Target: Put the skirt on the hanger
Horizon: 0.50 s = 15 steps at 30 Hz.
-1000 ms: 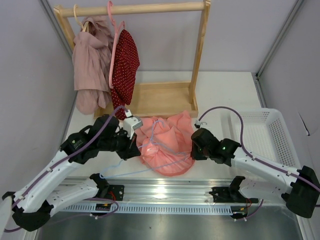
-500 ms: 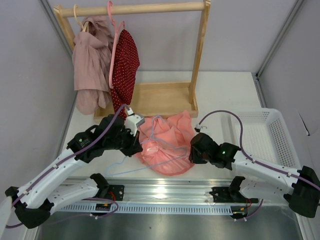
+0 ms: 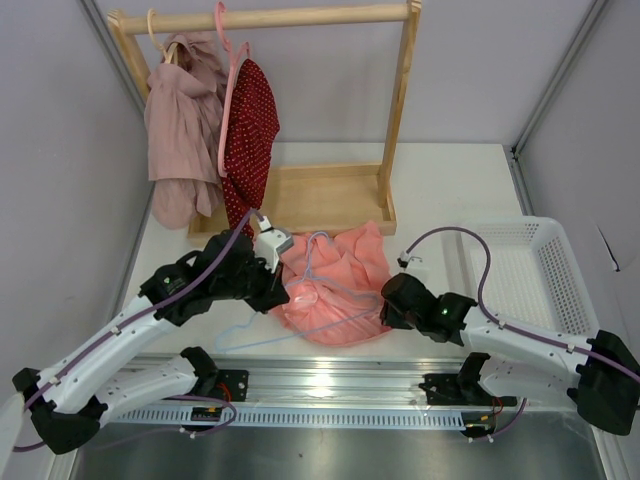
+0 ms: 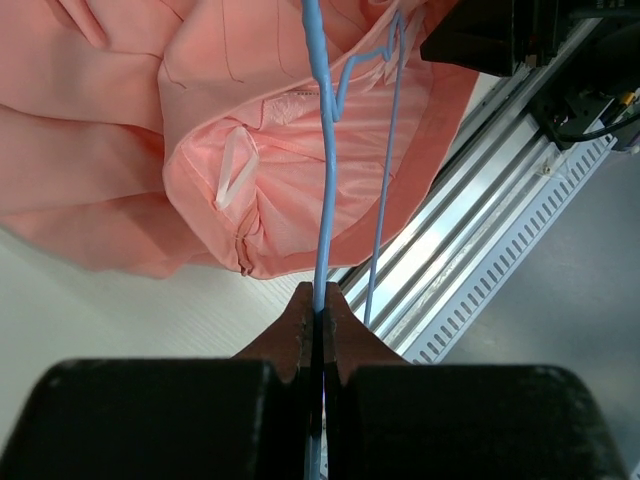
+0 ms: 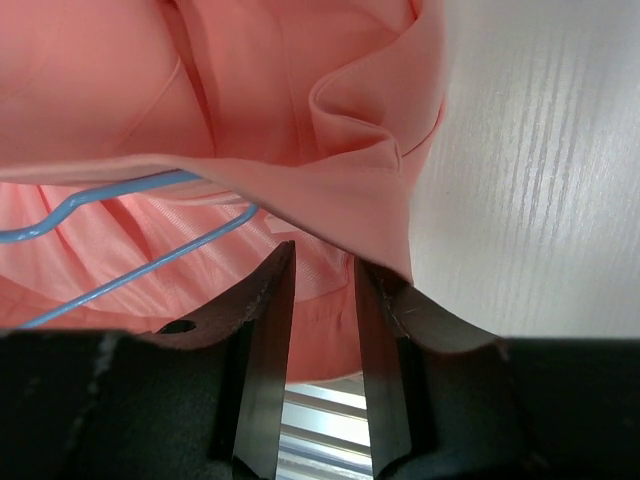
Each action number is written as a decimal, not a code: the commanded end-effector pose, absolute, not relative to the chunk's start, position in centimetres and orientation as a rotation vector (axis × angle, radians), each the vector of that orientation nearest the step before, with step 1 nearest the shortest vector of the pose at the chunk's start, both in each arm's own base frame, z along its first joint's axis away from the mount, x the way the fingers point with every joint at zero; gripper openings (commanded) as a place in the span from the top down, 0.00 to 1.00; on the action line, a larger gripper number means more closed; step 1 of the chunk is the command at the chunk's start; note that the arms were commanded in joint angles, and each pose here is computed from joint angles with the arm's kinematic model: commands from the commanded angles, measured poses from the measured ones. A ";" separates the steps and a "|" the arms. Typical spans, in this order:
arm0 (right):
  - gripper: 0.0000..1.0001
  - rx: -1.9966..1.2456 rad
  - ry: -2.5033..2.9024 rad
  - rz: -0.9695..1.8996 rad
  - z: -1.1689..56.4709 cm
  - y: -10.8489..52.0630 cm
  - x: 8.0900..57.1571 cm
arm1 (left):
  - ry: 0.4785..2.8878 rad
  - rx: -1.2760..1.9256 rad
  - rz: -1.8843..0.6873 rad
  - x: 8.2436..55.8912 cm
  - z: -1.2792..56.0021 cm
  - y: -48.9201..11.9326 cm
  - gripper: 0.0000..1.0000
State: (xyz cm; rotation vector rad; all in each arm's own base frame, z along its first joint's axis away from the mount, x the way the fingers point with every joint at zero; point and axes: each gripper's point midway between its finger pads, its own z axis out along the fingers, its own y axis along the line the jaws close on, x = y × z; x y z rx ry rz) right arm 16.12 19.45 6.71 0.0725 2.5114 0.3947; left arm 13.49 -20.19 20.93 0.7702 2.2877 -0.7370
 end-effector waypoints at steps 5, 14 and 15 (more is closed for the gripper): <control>0.64 0.216 2.413 0.388 6.8 19.0 17.5 | 2.264 0.757 -0.754 13.5 20.9 -20.7 1.00; 0.64 0.263 2.386 0.410 6.7 19.9 17.8 | 2.271 0.798 -0.776 12.8 20.6 -21.2 1.00; 0.64 0.259 2.384 0.408 6.7 20.1 17.8 | 2.274 0.804 -0.778 12.7 20.5 -21.2 1.00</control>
